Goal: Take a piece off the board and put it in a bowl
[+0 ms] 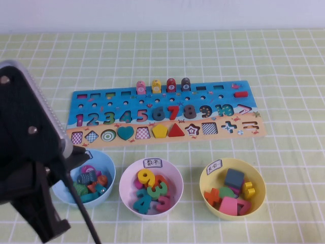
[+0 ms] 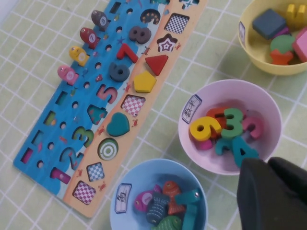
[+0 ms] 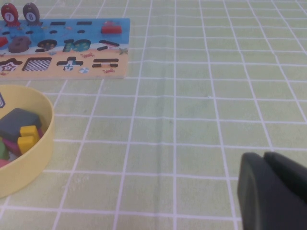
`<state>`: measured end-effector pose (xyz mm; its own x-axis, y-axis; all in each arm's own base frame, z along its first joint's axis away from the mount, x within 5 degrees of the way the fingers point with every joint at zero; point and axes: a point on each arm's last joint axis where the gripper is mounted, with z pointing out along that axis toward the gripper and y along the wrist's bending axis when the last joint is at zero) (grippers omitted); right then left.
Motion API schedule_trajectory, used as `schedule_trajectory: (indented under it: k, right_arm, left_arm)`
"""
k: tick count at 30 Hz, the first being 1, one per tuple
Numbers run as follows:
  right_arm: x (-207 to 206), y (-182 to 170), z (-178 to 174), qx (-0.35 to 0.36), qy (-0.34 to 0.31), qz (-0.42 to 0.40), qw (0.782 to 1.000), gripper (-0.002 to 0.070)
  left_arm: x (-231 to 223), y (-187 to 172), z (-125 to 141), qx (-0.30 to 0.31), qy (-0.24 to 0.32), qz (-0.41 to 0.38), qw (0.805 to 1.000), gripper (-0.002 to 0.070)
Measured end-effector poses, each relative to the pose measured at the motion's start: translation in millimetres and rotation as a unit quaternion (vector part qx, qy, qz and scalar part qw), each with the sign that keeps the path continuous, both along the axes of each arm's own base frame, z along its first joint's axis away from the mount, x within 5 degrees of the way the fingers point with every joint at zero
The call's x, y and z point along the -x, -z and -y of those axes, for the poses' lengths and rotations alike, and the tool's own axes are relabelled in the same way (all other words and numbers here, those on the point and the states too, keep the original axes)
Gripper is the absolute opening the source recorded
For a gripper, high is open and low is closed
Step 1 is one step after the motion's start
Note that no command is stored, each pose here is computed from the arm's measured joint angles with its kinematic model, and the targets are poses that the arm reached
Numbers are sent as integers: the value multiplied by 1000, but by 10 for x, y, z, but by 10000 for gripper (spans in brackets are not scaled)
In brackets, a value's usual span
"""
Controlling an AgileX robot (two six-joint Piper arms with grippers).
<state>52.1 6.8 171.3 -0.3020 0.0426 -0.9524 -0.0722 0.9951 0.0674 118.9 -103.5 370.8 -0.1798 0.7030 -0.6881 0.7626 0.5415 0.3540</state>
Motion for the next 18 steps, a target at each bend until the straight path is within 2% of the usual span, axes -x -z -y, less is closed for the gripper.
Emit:
schedule_trajectory:
  k: [3,7,13,18]
  right_arm:
    - [0,0,0,0,0,0,1000,-18]
    - [0,0,0,0,0,0,1000,-18]
    - [0,0,0,0,0,0,1000,-18]
    - [0,0,0,0,0,0,1000,-18]
  left_arm:
    - [-45,83,26,-1,2,18,1000,-4]
    - [-123,365,49,17,-2,79,997,-4]
    - [-65,1016,-108,123,-17,131,984,-4]
    - [124,1464,-329,211,-57,150,964,-4]
